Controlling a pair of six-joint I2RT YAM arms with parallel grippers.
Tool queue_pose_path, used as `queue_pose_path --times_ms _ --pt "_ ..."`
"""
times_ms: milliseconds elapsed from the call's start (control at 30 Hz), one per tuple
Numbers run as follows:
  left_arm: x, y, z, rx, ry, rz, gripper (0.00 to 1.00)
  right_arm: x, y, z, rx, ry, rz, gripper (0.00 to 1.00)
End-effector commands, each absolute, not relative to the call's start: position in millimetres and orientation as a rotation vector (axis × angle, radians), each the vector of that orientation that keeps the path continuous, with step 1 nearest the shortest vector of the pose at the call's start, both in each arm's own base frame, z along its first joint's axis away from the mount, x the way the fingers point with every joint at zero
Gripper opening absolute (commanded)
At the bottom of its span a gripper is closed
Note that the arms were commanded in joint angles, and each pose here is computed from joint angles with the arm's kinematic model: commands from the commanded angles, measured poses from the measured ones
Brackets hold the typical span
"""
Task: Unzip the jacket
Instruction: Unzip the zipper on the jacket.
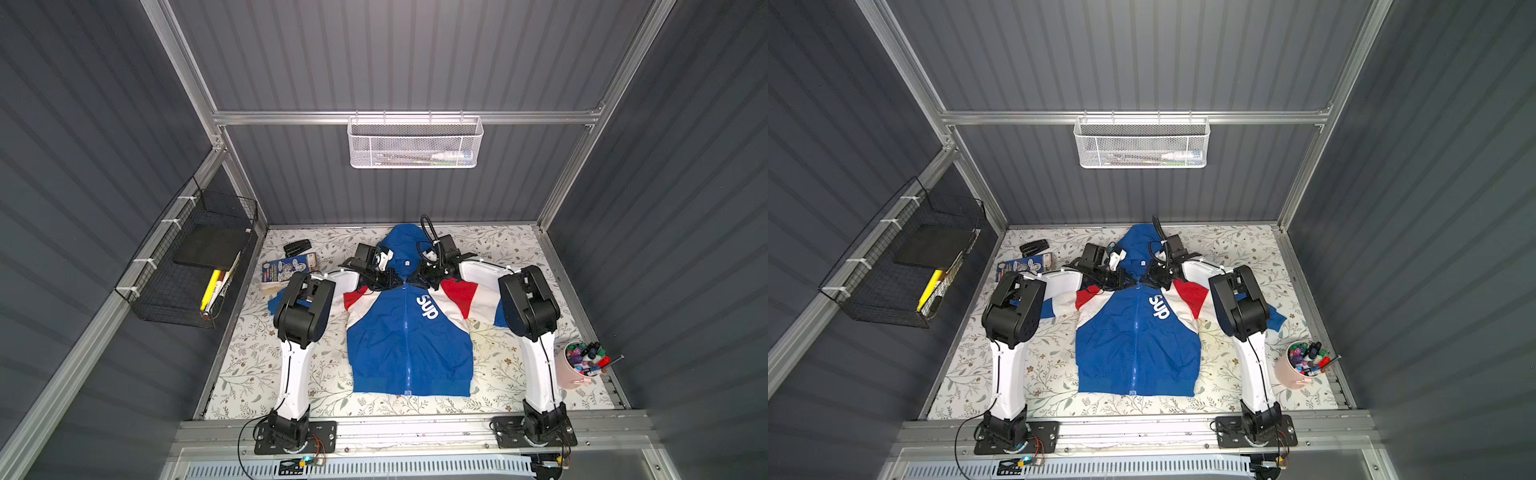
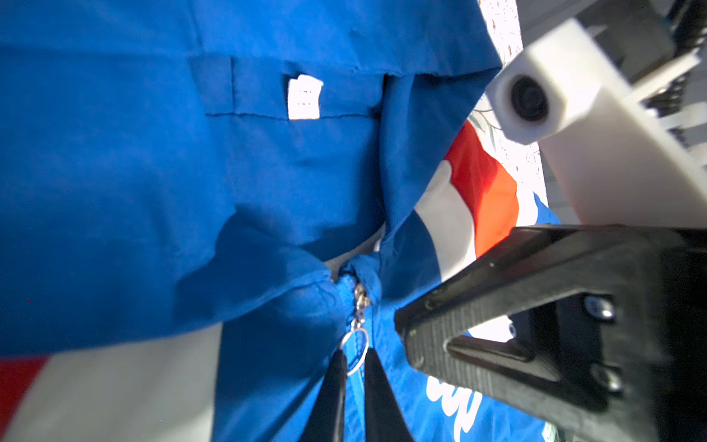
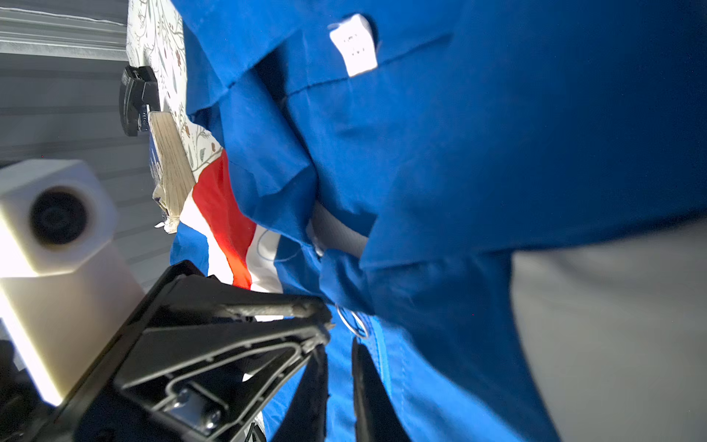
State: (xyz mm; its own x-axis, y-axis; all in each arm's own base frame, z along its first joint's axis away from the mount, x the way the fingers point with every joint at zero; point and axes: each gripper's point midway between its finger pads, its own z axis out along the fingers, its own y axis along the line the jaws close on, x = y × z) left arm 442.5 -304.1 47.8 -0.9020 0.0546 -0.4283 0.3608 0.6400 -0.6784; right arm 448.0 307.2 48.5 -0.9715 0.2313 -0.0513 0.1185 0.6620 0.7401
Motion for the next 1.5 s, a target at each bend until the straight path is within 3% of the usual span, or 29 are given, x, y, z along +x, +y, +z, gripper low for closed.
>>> queue_pose_path --times_ms 0,900,1467 --pt "441 -307 43 0.342 2.511 -1.155 0.12 449 308 36 0.303 2.762 1.189 0.17" --pt "434 -296 5 0.294 2.632 -1.067 0.00 450 304 24 0.341 2.803 1.149 0.25" --pt "421 -297 -12 0.289 2.672 -1.073 0.00 448 315 26 0.362 2.759 1.292 0.26"
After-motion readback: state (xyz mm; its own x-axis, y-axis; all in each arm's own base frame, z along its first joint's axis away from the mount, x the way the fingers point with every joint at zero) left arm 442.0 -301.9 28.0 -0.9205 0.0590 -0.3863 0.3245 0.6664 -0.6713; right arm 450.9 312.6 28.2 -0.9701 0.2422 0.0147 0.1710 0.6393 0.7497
